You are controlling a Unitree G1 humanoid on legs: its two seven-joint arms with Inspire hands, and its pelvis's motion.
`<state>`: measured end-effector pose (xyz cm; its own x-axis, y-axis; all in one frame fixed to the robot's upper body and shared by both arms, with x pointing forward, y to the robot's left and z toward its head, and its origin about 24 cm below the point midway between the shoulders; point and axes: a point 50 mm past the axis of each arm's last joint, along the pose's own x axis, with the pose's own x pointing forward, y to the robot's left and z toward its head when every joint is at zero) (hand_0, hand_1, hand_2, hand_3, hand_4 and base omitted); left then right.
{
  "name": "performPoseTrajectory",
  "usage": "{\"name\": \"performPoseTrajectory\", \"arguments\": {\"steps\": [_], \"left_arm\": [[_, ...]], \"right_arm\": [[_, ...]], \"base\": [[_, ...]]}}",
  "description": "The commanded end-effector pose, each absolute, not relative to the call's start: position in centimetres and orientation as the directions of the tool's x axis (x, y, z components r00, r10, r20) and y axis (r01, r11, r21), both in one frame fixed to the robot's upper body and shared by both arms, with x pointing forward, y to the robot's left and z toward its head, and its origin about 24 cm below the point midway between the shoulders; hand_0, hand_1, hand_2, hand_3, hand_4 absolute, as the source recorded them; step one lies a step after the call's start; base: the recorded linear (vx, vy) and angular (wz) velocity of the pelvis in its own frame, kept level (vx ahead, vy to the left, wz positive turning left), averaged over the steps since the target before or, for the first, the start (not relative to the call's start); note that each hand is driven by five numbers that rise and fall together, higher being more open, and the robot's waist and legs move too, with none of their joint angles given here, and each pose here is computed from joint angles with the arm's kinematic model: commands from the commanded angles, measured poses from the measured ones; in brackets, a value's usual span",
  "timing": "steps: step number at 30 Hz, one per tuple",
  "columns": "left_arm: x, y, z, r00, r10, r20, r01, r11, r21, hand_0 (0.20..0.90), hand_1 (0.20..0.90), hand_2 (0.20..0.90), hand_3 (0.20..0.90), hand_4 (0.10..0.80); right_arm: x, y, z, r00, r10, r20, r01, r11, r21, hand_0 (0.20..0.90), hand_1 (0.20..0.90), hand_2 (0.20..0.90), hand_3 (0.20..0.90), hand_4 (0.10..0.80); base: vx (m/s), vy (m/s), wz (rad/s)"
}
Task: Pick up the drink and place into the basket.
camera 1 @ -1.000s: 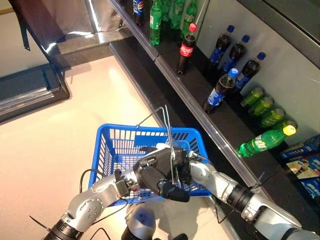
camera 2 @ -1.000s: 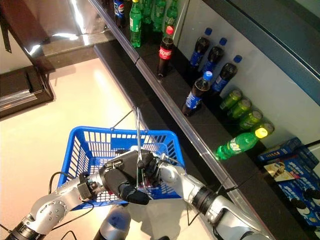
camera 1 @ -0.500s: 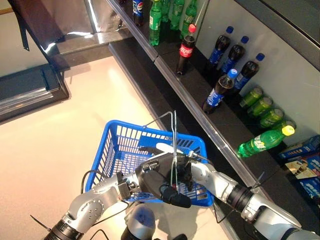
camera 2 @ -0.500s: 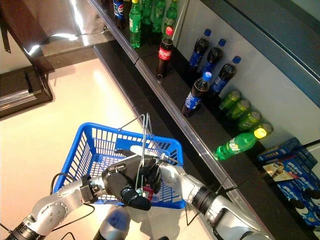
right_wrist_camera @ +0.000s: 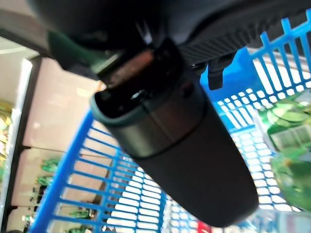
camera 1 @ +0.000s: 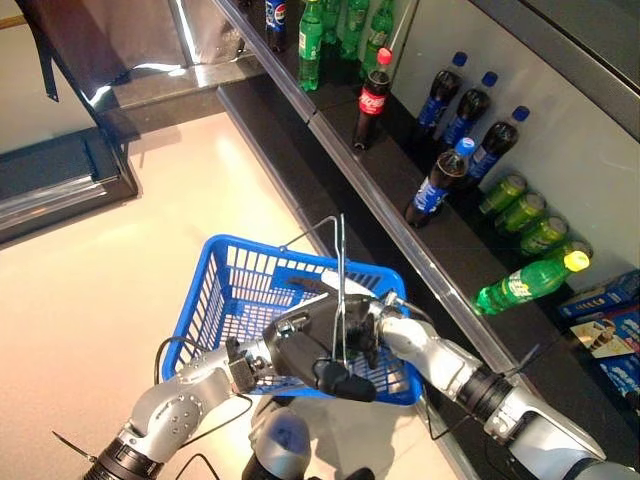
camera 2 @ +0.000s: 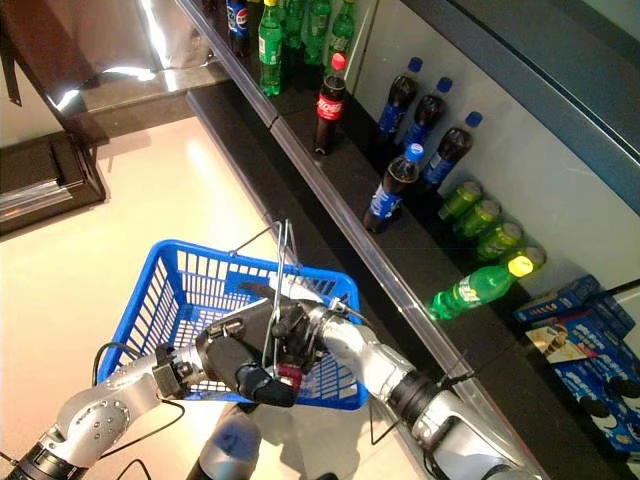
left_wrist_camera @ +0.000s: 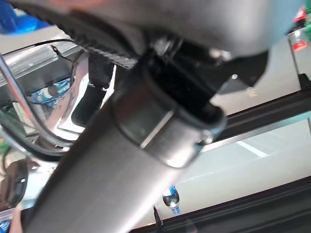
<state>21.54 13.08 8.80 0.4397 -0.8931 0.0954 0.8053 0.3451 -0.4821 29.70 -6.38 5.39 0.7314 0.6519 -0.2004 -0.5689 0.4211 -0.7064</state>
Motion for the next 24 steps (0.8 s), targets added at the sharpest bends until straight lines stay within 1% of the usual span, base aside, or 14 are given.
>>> {"name": "performPoseTrajectory", "arguments": {"steps": [1, 6, 7, 8, 9, 10, 13, 16, 17, 19, 21, 24], "left_arm": [[19.5, 11.0, 19.0, 0.135, -0.668, 0.732, 0.99, 0.06, -0.127, 0.3, 0.3, 0.3, 0.2, 0.1], [19.9, 11.9, 18.9, 0.209, -0.638, 0.741, 0.978, 0.152, -0.145, 0.3, 0.3, 0.3, 0.2, 0.1], [20.1, 12.1, 18.9, 0.23, -0.63, 0.742, 0.973, 0.175, -0.153, 0.3, 0.3, 0.3, 0.2, 0.1], [20.4, 12.6, 18.8, 0.274, -0.609, 0.745, 0.96, 0.22, -0.173, 0.3, 0.3, 0.3, 0.2, 0.1], [20.4, 12.7, 18.8, 0.285, -0.603, 0.745, 0.956, 0.23, -0.18, 0.3, 0.3, 0.3, 0.2, 0.1], [20.7, 13.1, 18.7, 0.326, -0.579, 0.748, 0.942, 0.268, -0.203, 0.3, 0.3, 0.3, 0.2, 0.1], [21.0, 13.8, 18.4, 0.376, -0.551, 0.745, 0.921, 0.31, -0.235, 0.3, 0.3, 0.3, 0.2, 0.1], [21.4, 14.6, 17.9, 0.448, -0.505, 0.737, 0.885, 0.365, -0.288, 0.3, 0.3, 0.3, 0.2, 0.1], [21.4, 14.7, 17.8, 0.459, -0.498, 0.735, 0.879, 0.375, -0.295, 0.3, 0.3, 0.3, 0.2, 0.1], [21.6, 15.6, 17.4, 0.511, -0.454, 0.73, 0.846, 0.417, -0.333, 0.3, 0.3, 0.3, 0.2, 0.1], [21.7, 16.1, 17.2, 0.538, -0.425, 0.728, 0.825, 0.441, -0.353, 0.3, 0.3, 0.3, 0.2, 0.1], [22.0, 17.5, 16.7, 0.604, -0.337, 0.722, 0.764, 0.502, -0.405, 0.3, 0.3, 0.3, 0.2, 0.1]], "right_arm": [[28.9, -5.4, 7.7, 0.698, 0.714, -0.051, -0.542, 0.481, -0.689, 0.9, 0.9, 0.9, 0.9, 0.8], [28.8, -5.7, 8.2, 0.713, 0.7, -0.015, -0.523, 0.518, -0.677, 0.9, 0.9, 0.9, 0.9, 0.8], [28.9, -5.9, 8.4, 0.716, 0.698, -0.007, -0.52, 0.527, -0.673, 0.9, 0.9, 0.9, 0.9, 0.8], [28.9, -6.1, 8.6, 0.723, 0.691, 0.007, -0.515, 0.546, -0.66, 0.9, 0.9, 0.9, 0.9, 0.8], [28.9, -6.2, 8.7, 0.726, 0.688, 0.011, -0.514, 0.552, -0.657, 0.9, 0.9, 0.9, 0.9, 0.8], [28.8, -6.4, 8.6, 0.733, 0.68, 0.024, -0.512, 0.574, -0.638, 0.9, 0.9, 0.9, 0.9, 0.8], [28.7, -6.7, 8.6, 0.749, 0.661, 0.05, -0.503, 0.616, -0.606, 0.9, 0.9, 0.9, 0.9, 0.8], [28.4, -7.4, 8.4, 0.783, 0.615, 0.096, -0.48, 0.695, -0.536, 0.9, 0.9, 0.9, 0.9, 0.8], [28.4, -7.5, 8.4, 0.788, 0.607, 0.101, -0.476, 0.705, -0.525, 0.9, 0.9, 0.9, 0.9, 0.8], [27.9, -8.4, 7.9, 0.809, 0.574, 0.128, -0.458, 0.751, -0.476, 0.9, 0.9, 0.9, 0.9, 0.8], [27.7, -8.7, 7.7, 0.82, 0.556, 0.14, -0.444, 0.77, -0.458, 0.9, 0.9, 0.9, 0.9, 0.8], [27.0, -9.8, 7.2, 0.835, 0.525, 0.161, -0.419, 0.799, -0.431, 0.9, 0.9, 0.9, 0.9, 0.8]], "base": [[0.0, 0.0, 0.0], [-0.003, 0.001, -0.01], [0.0, 0.0, 0.0], [0.0, 0.0, 0.0], [0.0, 0.0, 0.0], [-0.021, 0.012, -0.03], [-0.021, 0.008, -0.06], [-0.026, 0.005, -0.09], [-0.035, 0.013, -0.12], [-0.045, 0.018, -0.04], [-0.036, 0.014, -0.05], [-0.042, 0.026, -0.16]]}}
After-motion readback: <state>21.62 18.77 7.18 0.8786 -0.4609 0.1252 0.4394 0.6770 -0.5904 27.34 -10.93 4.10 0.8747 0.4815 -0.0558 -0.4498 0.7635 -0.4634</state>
